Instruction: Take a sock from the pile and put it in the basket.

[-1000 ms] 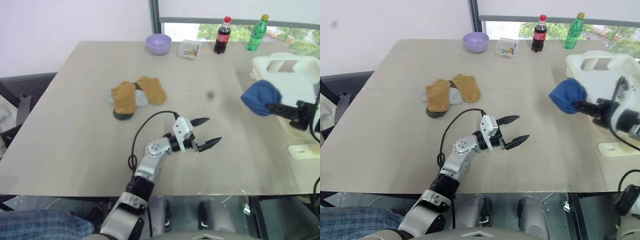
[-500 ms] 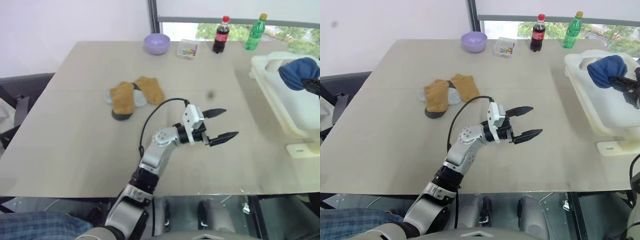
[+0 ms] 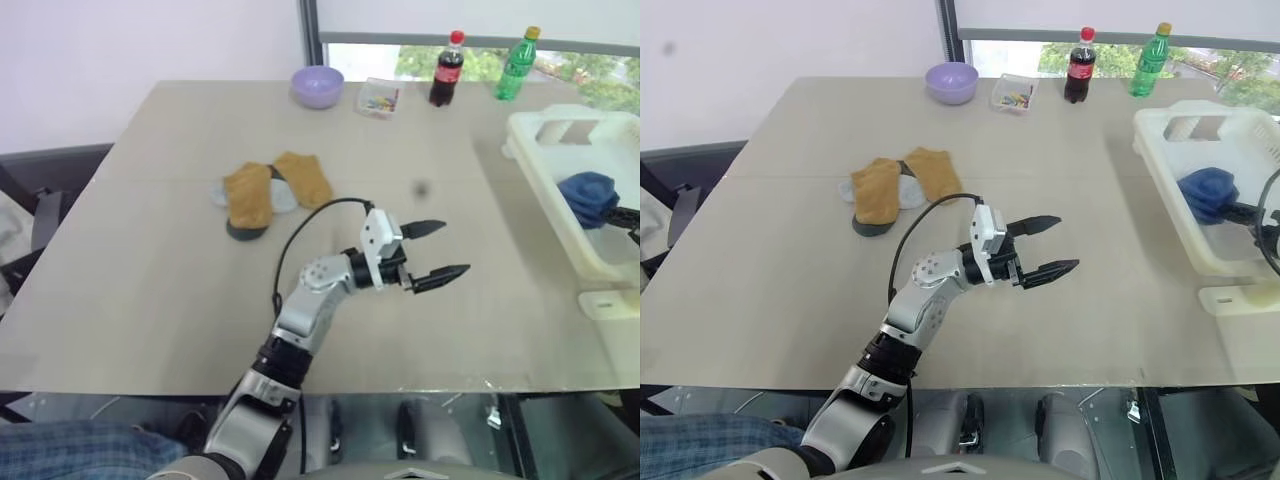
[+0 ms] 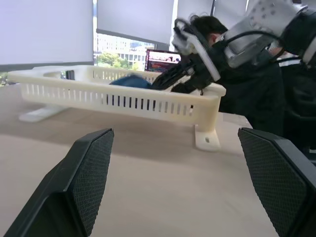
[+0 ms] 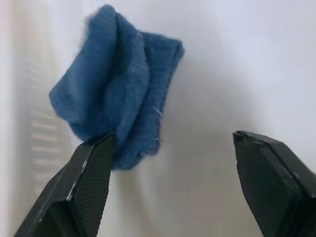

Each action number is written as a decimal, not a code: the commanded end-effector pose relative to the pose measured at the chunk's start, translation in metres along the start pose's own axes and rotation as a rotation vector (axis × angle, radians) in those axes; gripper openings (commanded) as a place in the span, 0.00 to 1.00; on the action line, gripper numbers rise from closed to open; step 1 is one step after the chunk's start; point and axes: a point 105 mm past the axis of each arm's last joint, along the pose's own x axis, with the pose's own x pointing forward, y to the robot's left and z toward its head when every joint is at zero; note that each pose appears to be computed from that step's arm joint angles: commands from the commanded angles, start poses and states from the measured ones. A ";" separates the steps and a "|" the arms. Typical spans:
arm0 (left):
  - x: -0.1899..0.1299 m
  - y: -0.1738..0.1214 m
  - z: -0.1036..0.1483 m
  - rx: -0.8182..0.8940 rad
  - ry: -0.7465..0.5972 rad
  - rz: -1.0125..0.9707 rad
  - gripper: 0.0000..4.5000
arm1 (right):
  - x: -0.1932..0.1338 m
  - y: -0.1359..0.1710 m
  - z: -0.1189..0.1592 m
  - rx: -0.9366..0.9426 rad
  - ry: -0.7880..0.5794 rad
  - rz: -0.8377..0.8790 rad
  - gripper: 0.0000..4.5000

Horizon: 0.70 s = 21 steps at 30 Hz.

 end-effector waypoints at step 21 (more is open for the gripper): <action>-0.183 -0.034 -0.008 0.062 0.370 0.674 0.97 | -0.021 0.102 -0.166 -0.754 -0.029 0.918 0.88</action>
